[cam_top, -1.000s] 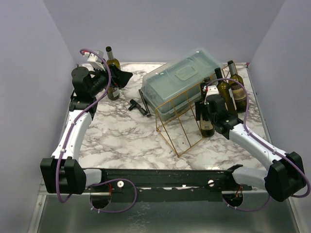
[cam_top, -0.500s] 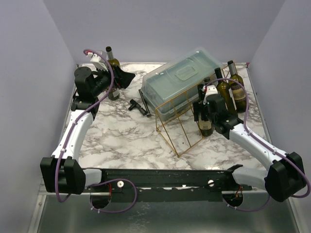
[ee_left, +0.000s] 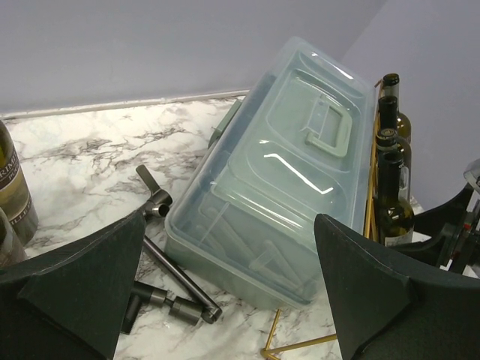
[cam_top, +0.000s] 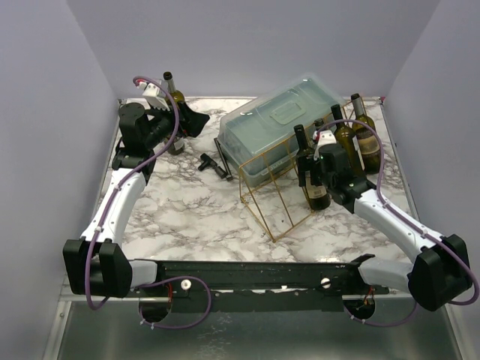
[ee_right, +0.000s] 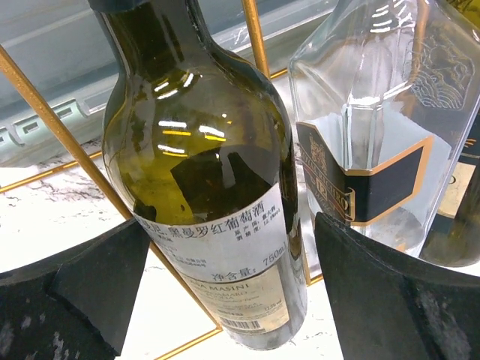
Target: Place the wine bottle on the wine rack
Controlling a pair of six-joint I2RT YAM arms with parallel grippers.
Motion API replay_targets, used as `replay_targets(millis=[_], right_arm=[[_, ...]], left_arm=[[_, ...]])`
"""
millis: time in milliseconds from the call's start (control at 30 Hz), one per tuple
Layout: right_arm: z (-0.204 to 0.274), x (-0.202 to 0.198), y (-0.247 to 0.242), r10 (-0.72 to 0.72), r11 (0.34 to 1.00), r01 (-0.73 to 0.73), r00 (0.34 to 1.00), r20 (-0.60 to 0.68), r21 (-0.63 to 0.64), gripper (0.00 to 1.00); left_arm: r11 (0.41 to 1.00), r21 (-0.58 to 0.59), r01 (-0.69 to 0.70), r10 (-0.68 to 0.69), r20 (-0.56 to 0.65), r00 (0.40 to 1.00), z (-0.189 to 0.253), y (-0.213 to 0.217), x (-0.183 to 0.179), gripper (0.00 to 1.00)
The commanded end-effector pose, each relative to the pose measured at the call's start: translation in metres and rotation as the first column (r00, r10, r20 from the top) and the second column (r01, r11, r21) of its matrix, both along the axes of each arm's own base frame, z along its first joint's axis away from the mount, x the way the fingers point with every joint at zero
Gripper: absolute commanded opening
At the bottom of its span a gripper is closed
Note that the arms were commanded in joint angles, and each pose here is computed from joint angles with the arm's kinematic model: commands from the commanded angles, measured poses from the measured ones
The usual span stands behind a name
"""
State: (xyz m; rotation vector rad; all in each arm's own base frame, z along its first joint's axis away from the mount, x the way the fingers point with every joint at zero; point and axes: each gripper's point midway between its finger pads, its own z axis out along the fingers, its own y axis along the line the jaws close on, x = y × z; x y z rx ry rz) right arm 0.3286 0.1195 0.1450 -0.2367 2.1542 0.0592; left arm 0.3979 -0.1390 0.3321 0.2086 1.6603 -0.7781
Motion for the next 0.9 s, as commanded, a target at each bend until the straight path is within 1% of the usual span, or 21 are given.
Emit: replay_targets(millis=[0, 267, 367, 467, 533, 600, 667, 700, 800, 867], right_arm=[[0.028, -0.004, 0.023, 0.072, 0.991, -0.076, 0.997, 0.035, 0.113, 0.94], [0.064, -0.022, 0.025, 0.074, 0.971, -0.097, 0.991, 0.114, 0.220, 0.95], [0.075, -0.027, 0.026, 0.064, 0.958, -0.104, 0.986, 0.151, 0.269, 0.96], [0.085, -0.032, 0.032, 0.085, 0.940, -0.138, 0.980, 0.178, 0.312, 0.96], [0.089, -0.034, 0.036, 0.100, 0.932, -0.159, 0.977, 0.191, 0.327, 0.96], [0.092, -0.034, 0.038, 0.106, 0.926, -0.169, 0.975, 0.197, 0.336, 0.96], [0.094, -0.035, 0.039, 0.114, 0.924, -0.180, 0.972, 0.205, 0.338, 0.96], [0.095, -0.035, 0.039, 0.114, 0.922, -0.183, 0.971, 0.212, 0.341, 0.96], [0.094, -0.034, 0.039, 0.113, 0.921, -0.186, 0.969, 0.220, 0.343, 0.96], [0.093, -0.037, 0.045, 0.144, 0.911, -0.216, 0.965, 0.221, 0.352, 0.97]], left_arm=[[0.999, 0.023, -0.039, 0.039, 0.011, 0.999, 0.003, 0.004, 0.004, 0.96], [0.992, 0.036, -0.121, 0.121, 0.004, 0.993, 0.002, 0.016, 0.007, 0.95], [0.976, 0.046, -0.215, 0.215, 0.009, 0.977, 0.004, 0.031, 0.009, 0.95], [0.934, 0.079, -0.350, 0.349, 0.019, 0.937, 0.002, 0.056, 0.016, 0.96], [0.885, 0.108, -0.453, 0.454, 0.022, 0.891, -0.001, 0.076, 0.024, 0.97], [0.816, 0.140, -0.561, 0.566, 0.004, 0.824, -0.007, 0.098, 0.034, 0.98], [0.774, 0.175, -0.608, 0.619, -0.011, 0.785, -0.009, 0.110, 0.040, 0.99], [0.763, 0.179, -0.621, 0.633, -0.009, 0.774, -0.007, 0.113, 0.043, 0.99], [0.748, 0.177, -0.640, 0.652, -0.010, 0.758, -0.008, 0.118, 0.051, 0.99], [0.734, 0.191, -0.651, 0.665, -0.010, 0.747, -0.011, 0.122, 0.060, 0.99]])
